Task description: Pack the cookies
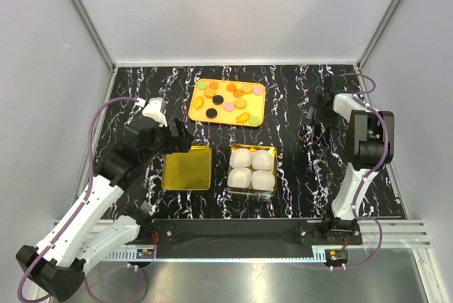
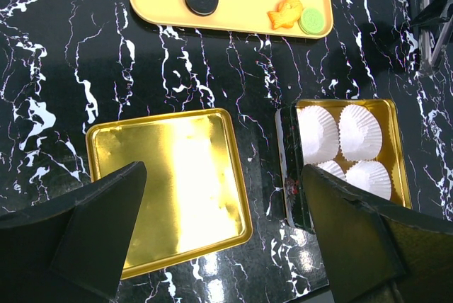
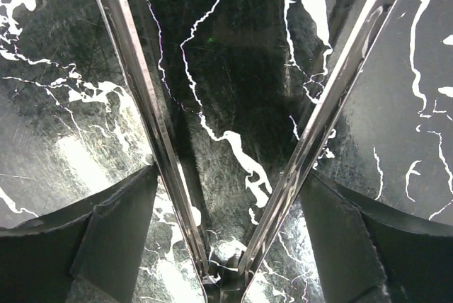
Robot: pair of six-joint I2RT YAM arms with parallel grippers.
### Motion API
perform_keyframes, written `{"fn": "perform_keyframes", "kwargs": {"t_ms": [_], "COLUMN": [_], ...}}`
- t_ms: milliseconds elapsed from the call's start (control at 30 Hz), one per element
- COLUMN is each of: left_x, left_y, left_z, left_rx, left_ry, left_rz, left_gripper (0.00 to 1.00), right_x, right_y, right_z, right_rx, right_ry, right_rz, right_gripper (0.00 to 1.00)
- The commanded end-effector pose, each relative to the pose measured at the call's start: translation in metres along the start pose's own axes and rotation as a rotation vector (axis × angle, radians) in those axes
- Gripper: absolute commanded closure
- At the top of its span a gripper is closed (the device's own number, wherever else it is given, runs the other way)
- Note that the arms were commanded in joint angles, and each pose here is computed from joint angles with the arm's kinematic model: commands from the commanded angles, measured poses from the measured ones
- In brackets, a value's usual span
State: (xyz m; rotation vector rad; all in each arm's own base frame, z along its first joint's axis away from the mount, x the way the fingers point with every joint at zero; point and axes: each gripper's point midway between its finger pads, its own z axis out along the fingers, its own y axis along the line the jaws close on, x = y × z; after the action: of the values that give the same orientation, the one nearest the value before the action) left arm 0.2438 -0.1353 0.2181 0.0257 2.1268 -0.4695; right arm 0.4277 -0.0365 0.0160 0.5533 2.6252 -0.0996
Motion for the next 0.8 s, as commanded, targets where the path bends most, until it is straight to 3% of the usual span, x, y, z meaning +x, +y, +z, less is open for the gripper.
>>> {"fn": "perform_keyframes", "kwargs": {"t_ms": [0, 267, 400, 600, 767], "left_x": [-0.008, -0.008, -0.008, -0.008, -0.008], "left_y": [-0.008, -0.007, -0.008, -0.008, -0.007], "left_z": [0.001, 0.001, 0.001, 0.001, 0.001], "left_rx": [0.043, 0.043, 0.044, 0.043, 0.041], "left_ry": [-0.034, -0.034, -0.033, -0.036, -0.037], "left_rz": [0.009, 0.009, 0.009, 0.009, 0.009], "left_gripper": [0.01, 0.01, 0.01, 0.01, 0.01], "right_x": [-0.006, -0.002, -0.005, -0.024, -0.041], "right_y": [0.009, 0.003, 0.006, 0.01, 0.017], "right_z": [0.004, 0.006, 0.0, -0.034, -0.07], "right_rx": [-0.013, 0.017, 0.005, -0.001, -0.025], "right_ry": [-0.019, -0.021, -0.029, -0.095, -0.156], "right_rz": [-0.026, -0.015, -0.008, -0.01, -0.01], "right_gripper": [0.15, 0.27, 0.38, 0.47, 0.48]}}
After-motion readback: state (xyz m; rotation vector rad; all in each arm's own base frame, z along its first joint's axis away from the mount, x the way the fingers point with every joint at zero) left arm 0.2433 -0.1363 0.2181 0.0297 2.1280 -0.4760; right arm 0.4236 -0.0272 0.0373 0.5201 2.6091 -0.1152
